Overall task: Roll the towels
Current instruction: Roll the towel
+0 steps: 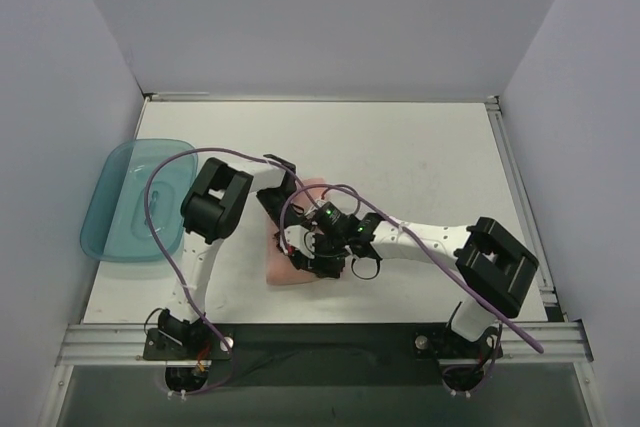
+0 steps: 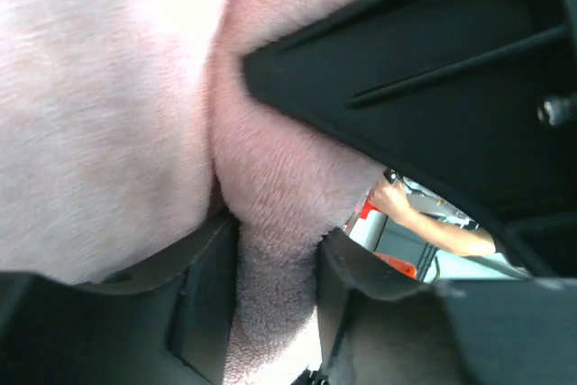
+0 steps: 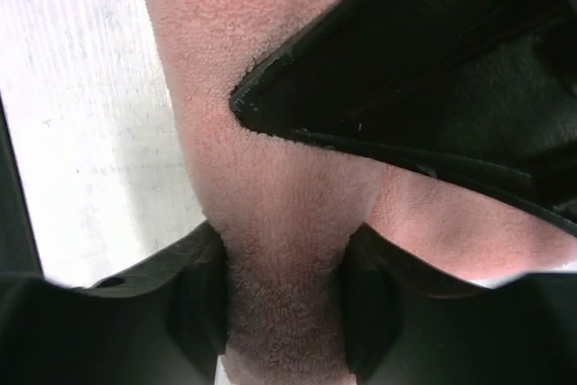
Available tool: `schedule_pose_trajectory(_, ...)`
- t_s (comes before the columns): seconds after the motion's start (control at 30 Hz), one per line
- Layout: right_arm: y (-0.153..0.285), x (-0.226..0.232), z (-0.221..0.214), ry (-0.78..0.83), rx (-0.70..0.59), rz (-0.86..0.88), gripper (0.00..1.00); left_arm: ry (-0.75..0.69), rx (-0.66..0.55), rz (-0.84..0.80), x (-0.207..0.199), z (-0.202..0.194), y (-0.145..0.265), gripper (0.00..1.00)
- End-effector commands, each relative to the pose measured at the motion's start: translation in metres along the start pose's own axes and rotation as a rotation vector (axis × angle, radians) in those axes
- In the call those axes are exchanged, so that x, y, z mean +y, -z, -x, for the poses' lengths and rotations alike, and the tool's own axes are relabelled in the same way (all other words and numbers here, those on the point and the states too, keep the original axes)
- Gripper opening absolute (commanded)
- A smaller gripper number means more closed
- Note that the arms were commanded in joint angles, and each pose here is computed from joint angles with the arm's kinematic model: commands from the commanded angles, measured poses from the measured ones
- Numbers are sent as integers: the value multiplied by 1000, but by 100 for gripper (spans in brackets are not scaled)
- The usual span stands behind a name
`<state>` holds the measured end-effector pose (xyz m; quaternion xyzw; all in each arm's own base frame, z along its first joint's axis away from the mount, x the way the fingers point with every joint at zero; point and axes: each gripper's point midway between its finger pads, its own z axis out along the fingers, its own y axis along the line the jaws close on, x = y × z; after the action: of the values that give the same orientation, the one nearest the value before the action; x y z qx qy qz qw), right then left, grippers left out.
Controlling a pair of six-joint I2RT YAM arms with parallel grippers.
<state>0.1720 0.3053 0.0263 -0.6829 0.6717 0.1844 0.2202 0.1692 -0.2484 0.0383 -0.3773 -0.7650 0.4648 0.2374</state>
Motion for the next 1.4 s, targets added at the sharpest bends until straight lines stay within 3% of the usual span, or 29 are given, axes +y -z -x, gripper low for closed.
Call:
schedule_pose_trajectory(0.0,-6,17,-12,-61,7,88,29,-156,63,250,83,-1,7,50)
schedule_pose_trajectory(0.03,-5,18,-15,-74,6,103,22,-150,48,248,82,0,9,51)
schedule_pose_trajectory(0.07,-5,22,-13,-77,-2,135,10,-158,19,260,78,4,18,53)
schedule_pose_trajectory(0.13,-1,29,-20,-94,28,189,1,-167,-25,277,72,11,31,55)
schedule_pose_trajectory(0.4,4,50,-22,-226,97,408,0,-199,-378,404,48,44,162,60)
schedule_pose_trajectory(0.57,1,50,-21,-338,134,519,0,-303,-631,488,-11,53,245,61)
schedule_pose_trajectory(0.7,4,54,-18,-463,174,618,0,-343,-750,536,-43,35,268,62)
schedule_pose_trajectory(0.73,0,51,-17,-484,181,630,0,-413,-816,605,-62,30,284,62)
schedule_pose_trajectory(0.8,1,54,-16,-537,205,662,0,-384,-853,603,-59,15,270,63)
schedule_pose_trajectory(0.93,-10,54,-21,-673,270,711,0,-522,-937,751,-86,-8,258,68)
schedule_pose_trajectory(1.03,-10,54,-15,-789,280,798,0,-587,-918,832,-90,-27,230,73)
schedule_pose_trajectory(1.13,-17,52,-15,-837,300,836,0,-663,-786,930,-81,-40,187,76)
schedule_pose_trajectory(1.3,-22,47,-12,-910,316,895,3,-807,-553,952,-76,-42,110,79)
schedule_pose_trajectory(1.37,-24,46,-14,-945,326,916,4,-831,-487,1008,-67,-41,96,80)
